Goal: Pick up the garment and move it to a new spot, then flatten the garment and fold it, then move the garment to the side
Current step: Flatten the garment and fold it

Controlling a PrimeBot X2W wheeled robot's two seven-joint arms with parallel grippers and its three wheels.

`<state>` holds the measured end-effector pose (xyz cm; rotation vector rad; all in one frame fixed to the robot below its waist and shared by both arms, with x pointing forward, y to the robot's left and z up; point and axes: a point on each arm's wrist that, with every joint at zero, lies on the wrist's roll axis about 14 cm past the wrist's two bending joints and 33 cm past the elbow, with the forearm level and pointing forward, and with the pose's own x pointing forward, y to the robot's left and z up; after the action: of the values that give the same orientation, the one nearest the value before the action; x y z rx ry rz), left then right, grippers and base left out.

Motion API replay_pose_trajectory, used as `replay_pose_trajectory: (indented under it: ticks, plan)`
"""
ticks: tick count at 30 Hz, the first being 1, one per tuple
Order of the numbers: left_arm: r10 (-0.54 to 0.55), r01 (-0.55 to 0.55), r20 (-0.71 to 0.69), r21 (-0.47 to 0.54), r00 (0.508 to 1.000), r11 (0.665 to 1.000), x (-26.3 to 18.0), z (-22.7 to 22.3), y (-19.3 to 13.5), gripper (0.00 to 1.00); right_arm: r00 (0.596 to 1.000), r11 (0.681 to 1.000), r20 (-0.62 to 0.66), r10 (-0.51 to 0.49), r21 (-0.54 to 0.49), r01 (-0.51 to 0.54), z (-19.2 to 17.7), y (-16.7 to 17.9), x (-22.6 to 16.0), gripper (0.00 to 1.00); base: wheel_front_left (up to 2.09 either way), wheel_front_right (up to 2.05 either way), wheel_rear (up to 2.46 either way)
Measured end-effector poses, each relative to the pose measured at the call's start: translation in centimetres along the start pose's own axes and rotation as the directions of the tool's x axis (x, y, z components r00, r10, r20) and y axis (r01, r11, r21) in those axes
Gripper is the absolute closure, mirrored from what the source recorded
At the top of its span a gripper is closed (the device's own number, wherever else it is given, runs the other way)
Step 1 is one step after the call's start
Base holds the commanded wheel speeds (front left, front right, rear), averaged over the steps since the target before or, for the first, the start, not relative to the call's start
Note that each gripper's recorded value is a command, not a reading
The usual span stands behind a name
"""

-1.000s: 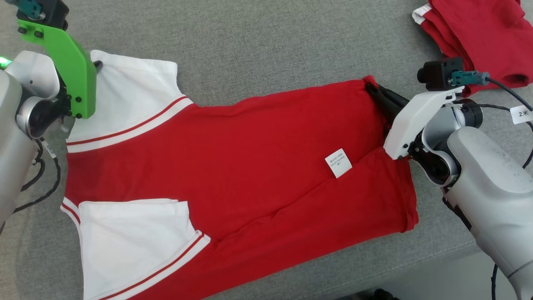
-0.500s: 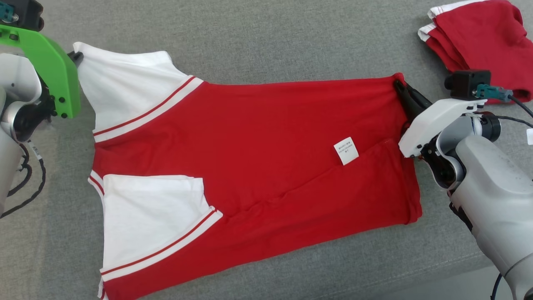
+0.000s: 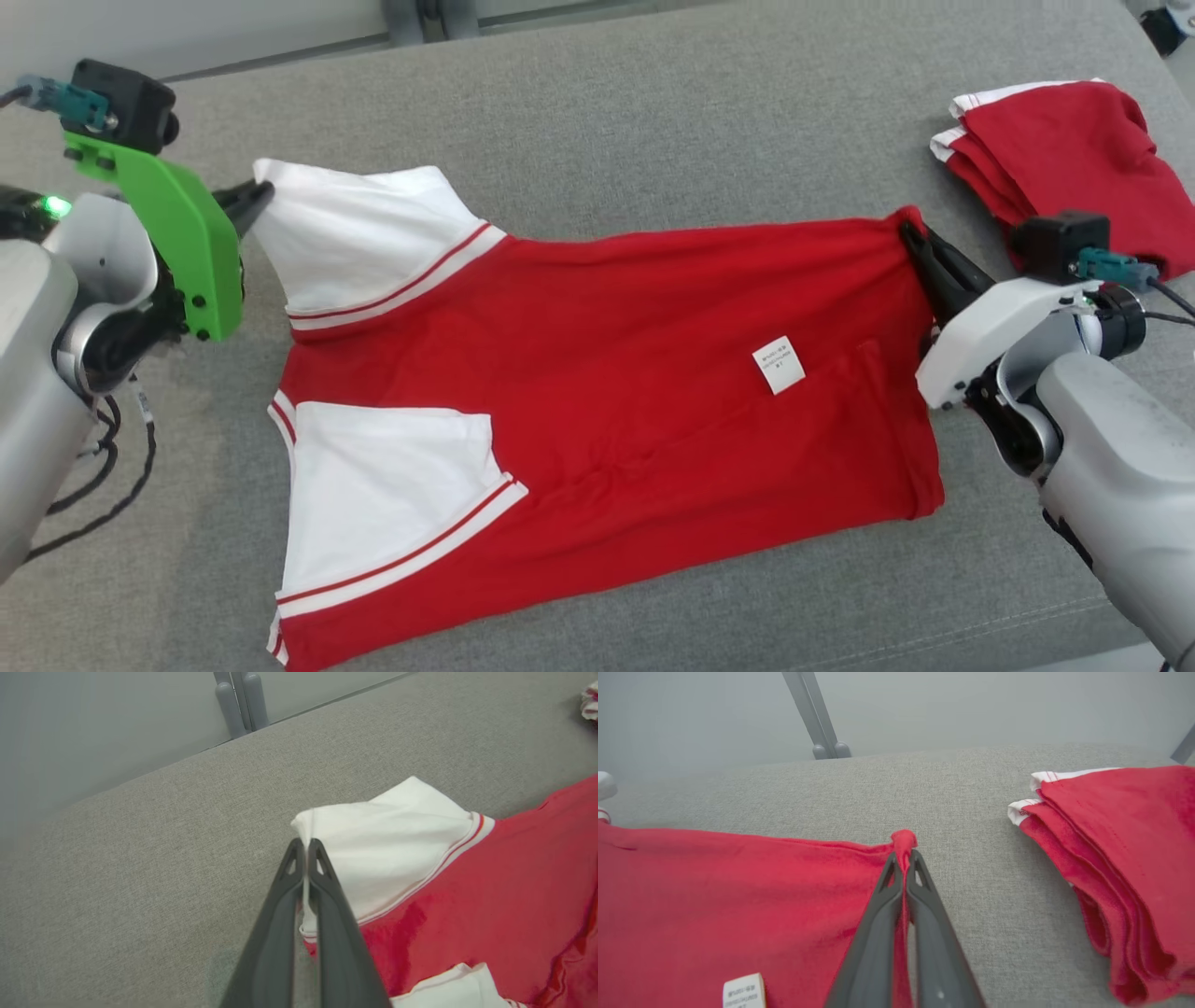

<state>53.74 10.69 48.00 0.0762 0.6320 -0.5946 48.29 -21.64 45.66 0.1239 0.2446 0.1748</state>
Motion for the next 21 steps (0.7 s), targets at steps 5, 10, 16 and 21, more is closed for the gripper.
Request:
replay_pose_trajectory:
  ticks: [5, 10, 16, 21]
  plan:
    - [-0.088, 0.088, -0.002, -0.009, 0.996, 0.996, -3.0, -0.8, -2.8, 1.0, 1.0, 0.998, -0.002, 0.017, -0.055, -0.017, -0.4, 0.0, -2.0, 1.0, 0.0, 0.0, 0.0]
    - [-0.131, 0.13, -0.086, -0.02, 0.988, 0.991, -6.2, -4.0, -4.1, 1.0, 0.999, 0.996, -0.015, 0.032, -0.087, -0.033, -0.9, 0.1, -3.0, 1.0, 0.0, 0.0, 0.0]
    - [-0.163, 0.153, -0.184, -0.068, 0.969, 0.986, -8.9, -7.4, -5.2, 1.0, 0.994, 0.986, -0.081, 0.077, -0.144, -0.088, -2.1, 1.1, -3.4, 1.0, 0.0, 0.0, 0.0]
    - [-0.2, 0.177, -0.248, -0.114, 0.948, 0.978, -9.8, -9.8, -6.6, 1.0, 0.981, 0.97, -0.167, 0.097, -0.204, -0.13, -3.4, 1.1, -4.0, 1.0, 0.0, 0.0, 0.0]
